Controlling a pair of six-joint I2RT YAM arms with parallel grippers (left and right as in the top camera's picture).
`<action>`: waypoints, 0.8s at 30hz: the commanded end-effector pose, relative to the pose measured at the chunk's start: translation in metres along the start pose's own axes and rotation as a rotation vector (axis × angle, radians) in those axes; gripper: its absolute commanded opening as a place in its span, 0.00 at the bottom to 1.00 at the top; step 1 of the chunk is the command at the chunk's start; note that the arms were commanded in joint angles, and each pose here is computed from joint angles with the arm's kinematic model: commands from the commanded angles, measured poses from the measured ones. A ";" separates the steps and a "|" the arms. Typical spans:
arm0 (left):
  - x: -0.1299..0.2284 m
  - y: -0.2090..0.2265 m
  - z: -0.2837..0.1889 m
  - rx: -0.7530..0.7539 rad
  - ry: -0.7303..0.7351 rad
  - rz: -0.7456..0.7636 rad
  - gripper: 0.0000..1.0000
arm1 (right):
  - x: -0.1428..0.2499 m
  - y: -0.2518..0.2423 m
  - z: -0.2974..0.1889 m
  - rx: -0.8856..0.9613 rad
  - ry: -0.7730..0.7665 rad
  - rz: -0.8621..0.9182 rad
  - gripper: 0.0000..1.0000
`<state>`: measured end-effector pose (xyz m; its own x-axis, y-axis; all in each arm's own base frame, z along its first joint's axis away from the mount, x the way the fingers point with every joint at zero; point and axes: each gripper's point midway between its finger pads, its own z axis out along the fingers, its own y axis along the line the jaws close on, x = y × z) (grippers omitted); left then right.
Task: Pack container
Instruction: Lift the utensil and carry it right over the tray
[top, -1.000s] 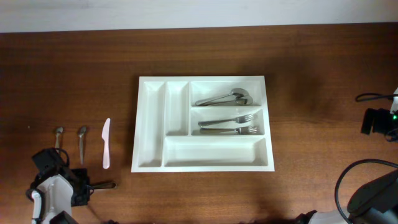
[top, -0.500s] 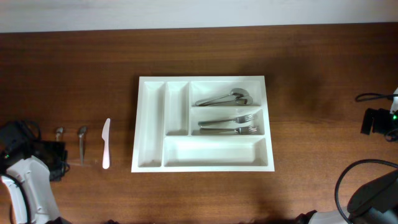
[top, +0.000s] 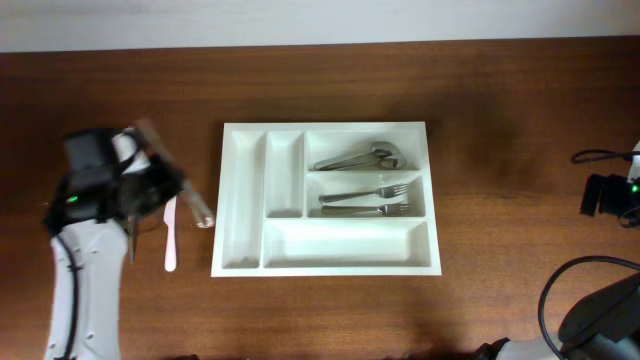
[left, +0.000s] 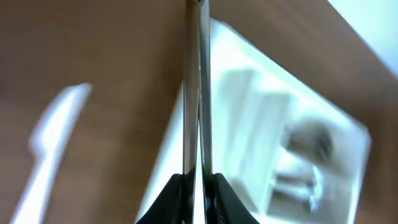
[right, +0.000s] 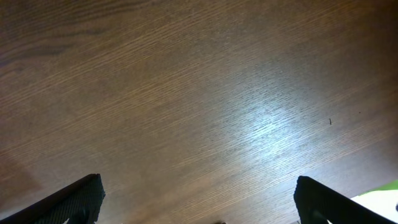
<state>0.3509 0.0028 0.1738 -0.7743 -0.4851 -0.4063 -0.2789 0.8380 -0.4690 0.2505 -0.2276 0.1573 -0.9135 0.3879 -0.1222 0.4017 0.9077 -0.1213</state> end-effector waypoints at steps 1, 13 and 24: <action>0.020 -0.070 0.001 0.159 0.040 0.336 0.13 | 0.000 0.000 -0.007 0.005 -0.023 -0.005 0.99; 0.110 -0.152 0.017 0.025 0.026 0.956 0.16 | 0.000 0.000 -0.007 0.005 -0.023 -0.005 0.99; 0.156 -0.182 0.010 0.092 0.044 1.174 0.11 | 0.000 0.000 -0.007 0.005 -0.023 -0.005 0.99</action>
<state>0.2840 -0.2257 0.1802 -0.5993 0.5379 -0.5928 0.6331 0.7717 0.0601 0.2505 -0.2276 0.1573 -0.9135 0.3879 -0.1222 0.4017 0.9077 -0.1213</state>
